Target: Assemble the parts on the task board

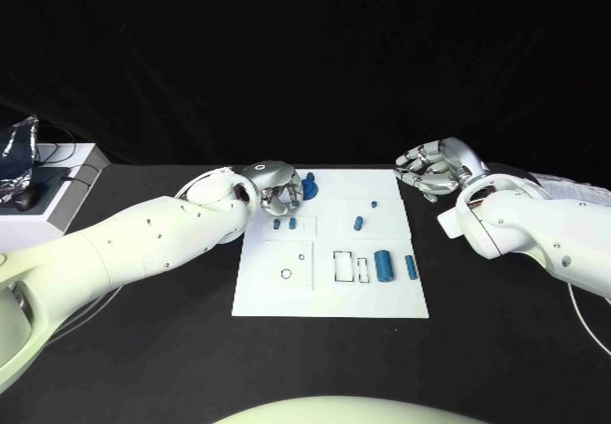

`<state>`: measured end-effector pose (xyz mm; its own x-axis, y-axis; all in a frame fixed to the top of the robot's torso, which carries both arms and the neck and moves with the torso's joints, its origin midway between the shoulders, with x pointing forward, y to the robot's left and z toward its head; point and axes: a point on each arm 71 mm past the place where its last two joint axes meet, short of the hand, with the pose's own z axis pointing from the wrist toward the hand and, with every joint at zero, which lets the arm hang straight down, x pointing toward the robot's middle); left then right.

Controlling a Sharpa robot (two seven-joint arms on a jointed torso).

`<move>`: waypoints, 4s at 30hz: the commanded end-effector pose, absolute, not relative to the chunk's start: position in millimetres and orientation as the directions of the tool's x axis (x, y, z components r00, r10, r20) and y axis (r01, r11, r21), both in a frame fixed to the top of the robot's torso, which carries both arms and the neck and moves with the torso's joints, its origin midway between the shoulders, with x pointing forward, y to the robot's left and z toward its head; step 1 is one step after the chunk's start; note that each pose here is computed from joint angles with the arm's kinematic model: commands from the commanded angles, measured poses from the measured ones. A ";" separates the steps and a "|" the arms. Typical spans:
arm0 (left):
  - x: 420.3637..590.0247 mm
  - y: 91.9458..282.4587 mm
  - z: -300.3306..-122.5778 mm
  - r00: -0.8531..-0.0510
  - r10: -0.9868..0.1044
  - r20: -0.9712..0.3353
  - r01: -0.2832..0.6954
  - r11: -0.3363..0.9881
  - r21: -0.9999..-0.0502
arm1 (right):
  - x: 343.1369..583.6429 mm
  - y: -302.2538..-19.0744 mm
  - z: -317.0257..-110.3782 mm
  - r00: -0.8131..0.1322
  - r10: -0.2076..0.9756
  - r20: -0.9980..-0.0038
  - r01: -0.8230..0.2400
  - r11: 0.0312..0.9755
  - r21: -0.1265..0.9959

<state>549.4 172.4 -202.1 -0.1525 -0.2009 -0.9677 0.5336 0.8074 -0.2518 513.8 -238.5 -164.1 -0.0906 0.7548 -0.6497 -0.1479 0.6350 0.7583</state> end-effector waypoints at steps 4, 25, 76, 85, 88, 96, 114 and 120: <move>551.0 182.1 -192.4 -0.188 -0.483 -0.856 0.475 0.718 -0.509 | 513.2 -237.4 -164.1 -0.096 0.752 -0.652 -0.162 0.634 0.756; 545.0 217.9 -213.1 -0.303 -0.773 -0.558 0.282 0.486 -0.827 | 512.9 -238.7 -164.5 -0.095 0.752 -0.652 -0.160 0.635 0.756; 537.5 212.8 -241.0 -0.217 -0.606 -0.765 0.395 0.662 -0.637 | 511.9 -239.1 -166.6 -0.099 0.752 -0.651 -0.157 0.635 0.757; 538.3 213.4 -242.1 -0.217 -0.604 -0.767 0.378 0.673 -0.636 | 512.0 -238.9 -166.6 -0.100 0.752 -0.651 -0.157 0.634 0.757; 538.5 213.6 -242.4 -0.219 -0.601 -0.769 0.374 0.676 -0.635 | 512.0 -239.0 -166.6 -0.099 0.752 -0.651 -0.157 0.635 0.757; 538.7 213.5 -242.8 -0.221 -0.599 -0.770 0.371 0.678 -0.634 | 511.9 -238.5 -166.6 -0.100 0.752 -0.651 -0.158 0.634 0.757; 539.8 216.5 -245.1 -0.229 -0.580 -0.782 0.354 0.699 -0.622 | 511.7 -238.9 -166.5 -0.099 0.753 -0.651 -0.157 0.634 0.757; 540.0 218.0 -246.0 -0.233 -0.568 -0.789 0.350 0.708 -0.613 | 511.6 -239.4 -166.5 -0.098 0.753 -0.651 -0.157 0.634 0.757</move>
<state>540.2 217.6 -242.7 -0.2164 -0.5881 -0.7793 0.3618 0.6930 -0.6235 512.2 -240.8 -166.9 -0.0922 0.7546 -0.6496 -0.1430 0.6356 0.7586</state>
